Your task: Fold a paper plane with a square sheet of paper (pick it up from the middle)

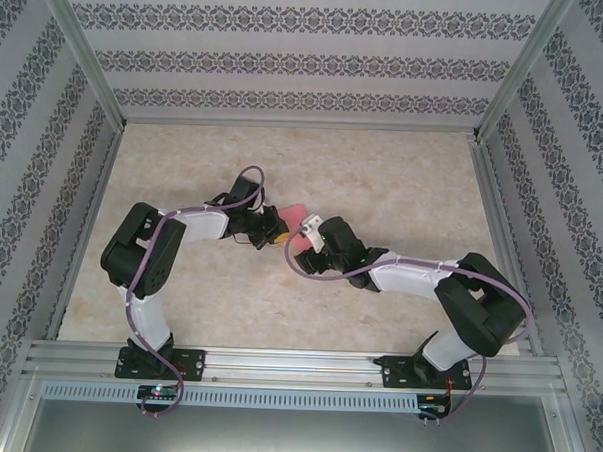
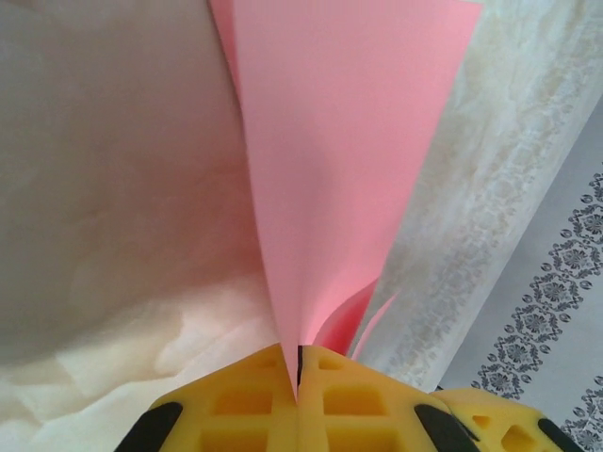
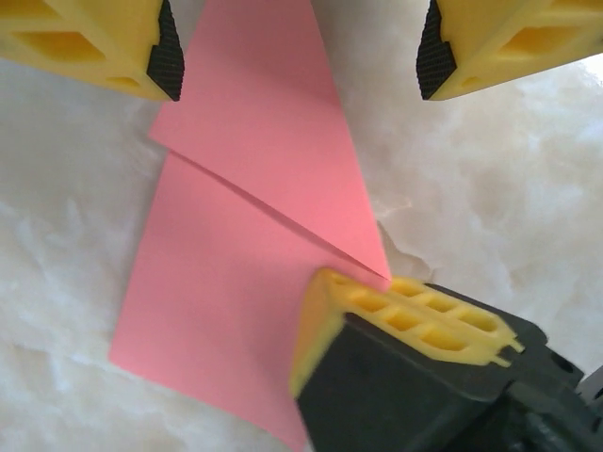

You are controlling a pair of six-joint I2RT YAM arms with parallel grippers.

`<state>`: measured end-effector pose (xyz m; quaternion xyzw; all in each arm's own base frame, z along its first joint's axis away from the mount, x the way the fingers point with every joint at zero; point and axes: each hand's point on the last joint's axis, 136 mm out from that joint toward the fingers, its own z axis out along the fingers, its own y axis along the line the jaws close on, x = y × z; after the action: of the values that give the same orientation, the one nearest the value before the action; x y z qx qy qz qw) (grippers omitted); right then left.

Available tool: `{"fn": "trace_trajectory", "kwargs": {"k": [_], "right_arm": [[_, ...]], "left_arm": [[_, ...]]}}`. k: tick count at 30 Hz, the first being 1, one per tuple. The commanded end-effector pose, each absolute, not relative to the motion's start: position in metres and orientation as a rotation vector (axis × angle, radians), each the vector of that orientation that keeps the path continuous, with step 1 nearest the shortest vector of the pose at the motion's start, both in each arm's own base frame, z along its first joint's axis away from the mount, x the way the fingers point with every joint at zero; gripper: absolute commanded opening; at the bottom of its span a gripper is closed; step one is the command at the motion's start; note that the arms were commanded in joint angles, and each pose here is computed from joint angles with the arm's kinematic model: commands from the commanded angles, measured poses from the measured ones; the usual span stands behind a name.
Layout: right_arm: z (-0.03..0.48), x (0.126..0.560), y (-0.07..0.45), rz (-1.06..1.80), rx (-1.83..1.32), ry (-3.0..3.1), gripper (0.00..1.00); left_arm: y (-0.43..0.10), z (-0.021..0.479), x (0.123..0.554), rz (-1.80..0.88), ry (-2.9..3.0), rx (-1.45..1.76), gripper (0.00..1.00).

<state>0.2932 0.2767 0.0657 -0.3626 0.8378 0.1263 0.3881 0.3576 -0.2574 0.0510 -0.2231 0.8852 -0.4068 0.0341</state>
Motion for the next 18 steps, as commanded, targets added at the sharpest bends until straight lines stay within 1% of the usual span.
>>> {"fn": "trace_trajectory", "kwargs": {"k": [1,12,18], "right_arm": [[0.064,0.3,0.286,0.195,-1.04,2.008,0.66],[0.036,0.313,0.292,0.024,-1.095,1.959,0.58],[0.025,0.319,0.291,-0.028,-1.092,1.949,0.51]], "left_arm": [[-0.264,0.07,0.355,-1.275,2.718,-0.651,0.08],[-0.263,0.07,0.354,-1.26,2.731,-0.673,0.08],[-0.263,0.071,0.354,-1.254,2.741,-0.674,0.08]]}}
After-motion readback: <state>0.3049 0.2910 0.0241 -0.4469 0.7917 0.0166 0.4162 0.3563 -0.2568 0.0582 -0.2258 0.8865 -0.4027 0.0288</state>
